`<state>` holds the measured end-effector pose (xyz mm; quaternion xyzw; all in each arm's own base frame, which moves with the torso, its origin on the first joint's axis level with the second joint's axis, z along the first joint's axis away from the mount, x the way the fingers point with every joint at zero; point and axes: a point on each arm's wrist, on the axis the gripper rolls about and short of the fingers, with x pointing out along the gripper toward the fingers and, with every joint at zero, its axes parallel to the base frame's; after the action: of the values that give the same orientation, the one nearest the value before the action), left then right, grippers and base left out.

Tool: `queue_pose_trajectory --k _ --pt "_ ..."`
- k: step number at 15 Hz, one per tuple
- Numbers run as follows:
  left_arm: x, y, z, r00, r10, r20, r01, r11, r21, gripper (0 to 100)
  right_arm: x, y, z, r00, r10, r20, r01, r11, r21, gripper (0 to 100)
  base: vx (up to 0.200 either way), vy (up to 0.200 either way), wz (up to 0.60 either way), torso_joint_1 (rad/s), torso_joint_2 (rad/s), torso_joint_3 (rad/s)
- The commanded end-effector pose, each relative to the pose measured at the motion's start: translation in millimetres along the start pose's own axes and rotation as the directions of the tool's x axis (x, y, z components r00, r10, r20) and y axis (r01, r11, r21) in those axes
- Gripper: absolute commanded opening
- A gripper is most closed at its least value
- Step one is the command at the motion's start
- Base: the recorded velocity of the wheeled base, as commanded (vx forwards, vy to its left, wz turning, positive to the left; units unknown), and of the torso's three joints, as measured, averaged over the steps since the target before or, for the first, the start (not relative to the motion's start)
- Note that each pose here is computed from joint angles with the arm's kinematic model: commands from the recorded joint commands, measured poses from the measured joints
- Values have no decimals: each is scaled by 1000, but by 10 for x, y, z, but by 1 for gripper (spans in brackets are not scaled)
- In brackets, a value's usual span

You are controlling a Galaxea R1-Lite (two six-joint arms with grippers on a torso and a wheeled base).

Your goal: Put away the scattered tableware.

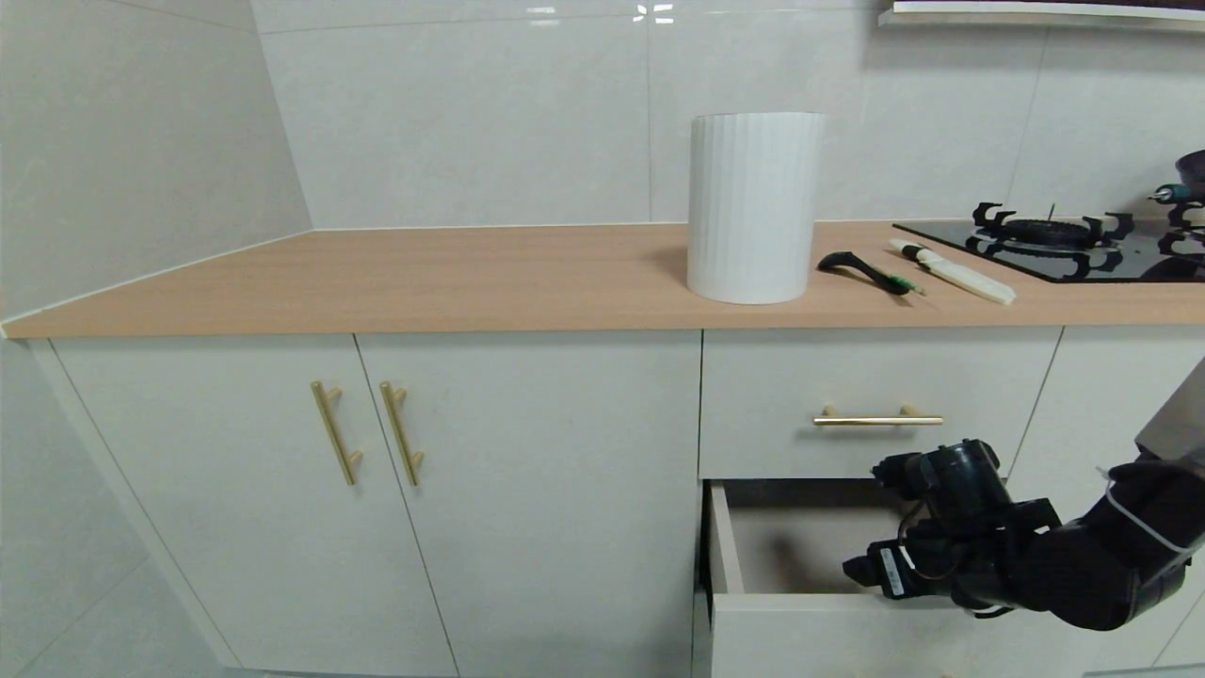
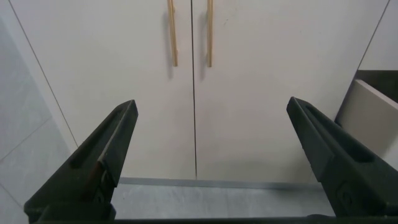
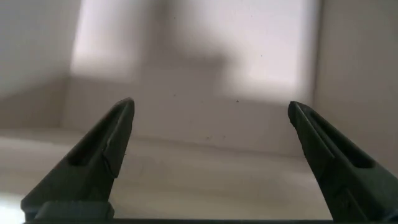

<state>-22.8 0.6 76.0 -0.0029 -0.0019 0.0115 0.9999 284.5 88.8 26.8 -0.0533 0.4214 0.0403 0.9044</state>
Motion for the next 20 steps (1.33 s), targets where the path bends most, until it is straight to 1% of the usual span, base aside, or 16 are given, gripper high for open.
queue_pose_trajectory --k 1,4,6,7,8,9,10,14,15,16,18,19,20 --pt "0 0 -2 1000 0 -1 0 1000 0 100 -239 30 63 1000 16 20 -16 999 -32 100 0 0 0 0 0 0" --pt "0 0 -2 1000 0 -1 0 1000 0 100 -412 101 -24 997 28 -70 -37 991 -125 100 0 0 0 0 0 0" --pt "0 0 0 1000 0 1 0 1000 0 100 -454 133 -58 995 33 -96 -47 988 -148 100 0 0 0 0 0 0" --pt "0 0 0 1000 0 1 0 1000 0 100 -454 133 -58 995 33 -96 -47 988 -148 100 0 0 0 0 0 0" --pt "0 0 0 1000 0 1 0 1000 0 100 -554 134 -91 990 30 -136 -56 980 -192 100 0 0 0 0 0 0" --pt "0 0 -2 1000 0 -1 0 1000 0 100 -568 137 -97 989 30 -142 -58 978 -198 100 0 0 0 0 0 0" --pt "0 0 -2 1000 0 -1 0 1000 0 100 -695 170 -142 982 34 -183 -79 967 -242 100 0 0 0 0 0 0" --pt "0 0 -2 1000 0 -1 0 1000 0 100 -882 192 -304 951 10 -309 -130 920 -370 100 0 0 0 0 0 0" --pt "0 0 0 1000 0 1 0 1000 0 100 -916 190 -330 944 3 -330 -140 909 -393 100 0 0 0 0 0 0" --pt "0 0 -2 1000 0 -1 0 1000 0 100 -961 201 -383 929 -11 -371 -162 888 -430 100 0 0 0 0 0 0" --pt "0 0 0 1000 0 1 0 1000 0 100 -1007 216 -378 928 -11 -372 -166 882 -440 100 0 0 0 0 0 0" --pt "0 0 0 1000 0 1 0 1000 0 100 -1028 233 -283 943 4 -333 -151 897 -415 100 0 0 0 0 0 0" --pt "0 0 0 1000 0 1 0 1000 0 100 -1062 243 -200 953 20 -301 -132 925 -357 100 0 0 0 0 0 0"
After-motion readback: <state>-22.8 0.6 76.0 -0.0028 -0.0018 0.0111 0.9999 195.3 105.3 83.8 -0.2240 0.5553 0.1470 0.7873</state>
